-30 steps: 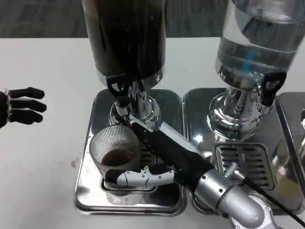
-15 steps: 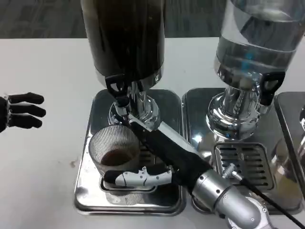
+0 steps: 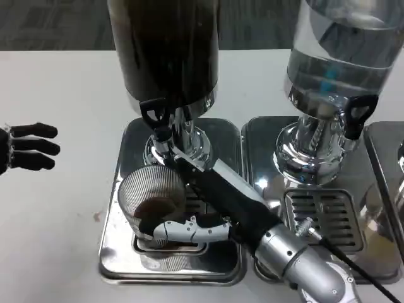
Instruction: Grasp the cup under the faucet to collect the drink, then remove the cup.
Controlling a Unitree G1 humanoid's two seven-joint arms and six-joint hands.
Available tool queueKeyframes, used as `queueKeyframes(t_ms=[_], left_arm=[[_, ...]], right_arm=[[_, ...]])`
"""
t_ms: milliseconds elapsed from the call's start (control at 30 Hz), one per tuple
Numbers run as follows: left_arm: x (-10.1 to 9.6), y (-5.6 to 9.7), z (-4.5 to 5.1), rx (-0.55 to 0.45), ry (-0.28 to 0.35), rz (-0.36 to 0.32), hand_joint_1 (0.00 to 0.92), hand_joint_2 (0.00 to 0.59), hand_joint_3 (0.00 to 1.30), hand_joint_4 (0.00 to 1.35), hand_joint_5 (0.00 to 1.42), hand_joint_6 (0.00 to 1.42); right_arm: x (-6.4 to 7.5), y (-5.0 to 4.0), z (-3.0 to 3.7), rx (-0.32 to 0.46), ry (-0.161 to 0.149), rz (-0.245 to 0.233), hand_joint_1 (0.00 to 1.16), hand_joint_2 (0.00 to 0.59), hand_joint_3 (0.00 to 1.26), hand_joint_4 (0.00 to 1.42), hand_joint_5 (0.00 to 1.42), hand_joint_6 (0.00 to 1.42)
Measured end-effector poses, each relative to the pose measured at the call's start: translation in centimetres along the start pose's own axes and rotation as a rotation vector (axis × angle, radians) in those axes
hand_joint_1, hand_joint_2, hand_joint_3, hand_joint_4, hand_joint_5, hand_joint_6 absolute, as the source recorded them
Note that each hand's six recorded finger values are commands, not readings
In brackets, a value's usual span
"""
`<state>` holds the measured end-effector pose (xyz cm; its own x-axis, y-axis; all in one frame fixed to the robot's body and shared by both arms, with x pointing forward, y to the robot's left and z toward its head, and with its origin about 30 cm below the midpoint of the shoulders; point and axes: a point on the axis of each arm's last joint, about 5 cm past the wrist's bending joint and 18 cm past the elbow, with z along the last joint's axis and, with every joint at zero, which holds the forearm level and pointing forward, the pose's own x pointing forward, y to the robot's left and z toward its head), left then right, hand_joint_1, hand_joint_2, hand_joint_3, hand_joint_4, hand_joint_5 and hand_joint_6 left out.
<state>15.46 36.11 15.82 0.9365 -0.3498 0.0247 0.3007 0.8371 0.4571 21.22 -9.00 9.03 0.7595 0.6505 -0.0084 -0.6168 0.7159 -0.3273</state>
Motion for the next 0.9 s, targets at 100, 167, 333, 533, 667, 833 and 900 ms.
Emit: queueKeyframes(t_ms=[100,167,333,533,667,833,900], left_arm=[[-0.01,0.02,0.0,0.0,0.001,0.0,0.0,0.089,0.35,0.38,0.42,0.35],[-0.01,0.05,0.0,0.001,0.002,0.0,0.0,0.09,0.35,0.38,0.42,0.35],[-0.04,0.31,0.18,0.013,0.006,-0.004,0.0,0.093,0.35,0.38,0.42,0.35],[-0.05,0.38,0.23,0.016,0.007,-0.005,0.0,0.095,0.35,0.39,0.42,0.35],[-0.05,0.38,0.23,0.016,0.007,-0.006,0.0,0.095,0.35,0.39,0.42,0.35],[-0.05,0.38,0.23,0.016,0.007,-0.006,0.0,0.095,0.35,0.39,0.42,0.35],[-0.05,0.38,0.23,0.016,0.007,-0.006,0.0,0.095,0.35,0.39,0.42,0.36]], right_arm=[[0.01,0.05,-0.01,-0.002,0.001,0.017,0.72,0.158,0.0,0.0,0.0,0.03],[0.01,0.07,-0.04,-0.002,0.003,0.019,0.72,0.158,0.0,0.0,0.0,0.03],[0.03,0.06,-0.03,-0.005,0.003,0.022,0.72,0.157,0.0,0.0,0.0,0.02],[0.22,0.13,-0.06,-0.007,0.006,0.027,0.72,0.157,0.0,0.0,0.0,0.02],[0.29,0.15,-0.13,-0.003,0.003,0.019,0.71,0.16,0.0,0.0,0.0,0.02],[0.28,0.13,-0.22,-0.002,0.002,0.011,0.71,0.163,0.0,0.0,0.0,0.02],[0.25,0.09,-0.35,0.002,0.008,0.006,0.71,0.164,0.0,0.0,0.0,0.02]])
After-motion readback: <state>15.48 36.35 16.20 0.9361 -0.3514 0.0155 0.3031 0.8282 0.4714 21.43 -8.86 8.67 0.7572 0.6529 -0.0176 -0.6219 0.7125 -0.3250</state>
